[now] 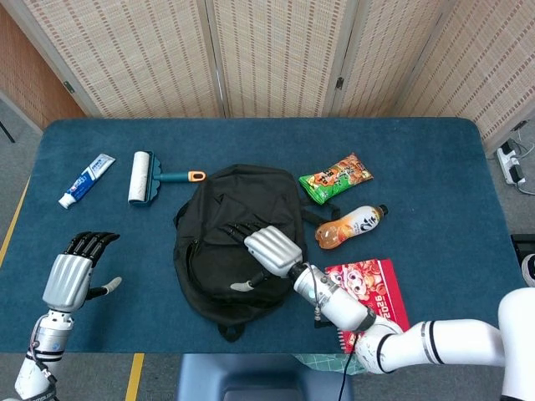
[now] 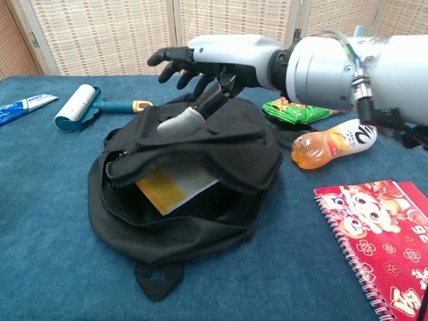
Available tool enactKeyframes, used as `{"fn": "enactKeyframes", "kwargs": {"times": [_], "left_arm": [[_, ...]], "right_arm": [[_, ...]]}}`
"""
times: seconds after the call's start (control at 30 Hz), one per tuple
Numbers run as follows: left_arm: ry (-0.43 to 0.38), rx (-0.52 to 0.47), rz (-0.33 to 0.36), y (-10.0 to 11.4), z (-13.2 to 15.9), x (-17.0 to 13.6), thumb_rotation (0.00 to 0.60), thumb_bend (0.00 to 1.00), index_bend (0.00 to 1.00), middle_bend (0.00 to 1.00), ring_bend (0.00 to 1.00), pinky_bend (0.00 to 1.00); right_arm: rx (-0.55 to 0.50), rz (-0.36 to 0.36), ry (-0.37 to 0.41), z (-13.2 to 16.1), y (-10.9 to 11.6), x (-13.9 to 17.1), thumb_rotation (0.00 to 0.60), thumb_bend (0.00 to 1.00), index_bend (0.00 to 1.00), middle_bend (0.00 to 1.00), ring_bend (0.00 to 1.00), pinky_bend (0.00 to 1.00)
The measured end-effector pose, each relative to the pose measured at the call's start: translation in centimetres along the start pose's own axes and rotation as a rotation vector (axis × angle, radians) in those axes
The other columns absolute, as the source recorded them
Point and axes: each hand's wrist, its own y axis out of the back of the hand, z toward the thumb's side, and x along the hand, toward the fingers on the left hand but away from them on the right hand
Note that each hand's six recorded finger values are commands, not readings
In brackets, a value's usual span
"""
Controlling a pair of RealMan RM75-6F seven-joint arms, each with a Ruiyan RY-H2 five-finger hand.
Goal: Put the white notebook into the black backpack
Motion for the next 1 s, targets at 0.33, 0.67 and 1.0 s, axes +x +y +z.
{"fn": "enactKeyframes", "kwargs": {"times": [0.33, 0.67, 1.0], "left_arm": [[0.083, 0.04, -0.038, 0.1, -1.3, 0.2, 0.6, 0.01, 0.26, 0.29, 0.24, 0.21], [0.216, 0.105, -0.052, 0.5, -4.2, -1.0, 0.6, 0.02, 0.25, 0.29, 0.24, 0.2], [0.3, 0.105, -0.051, 1.4, -4.7, -4.4, 0.6, 0.02, 0.25, 0.28, 0.24, 0.17]], "right_arm": [[0.053, -0.131, -0.102, -3.7, 2.9, 5.8, 0.6, 0.39, 0.22, 0.27, 0.24, 0.28], [0.197, -0.313, -0.389, -12.6, 4.4, 15.6, 0.6, 0.44, 0.19, 0.25, 0.2, 0.27], [0.17, -0.37, -0.573, -18.2, 2.9, 24.7, 0.599, 0.41, 0.0, 0.14, 0.13, 0.19]]}}
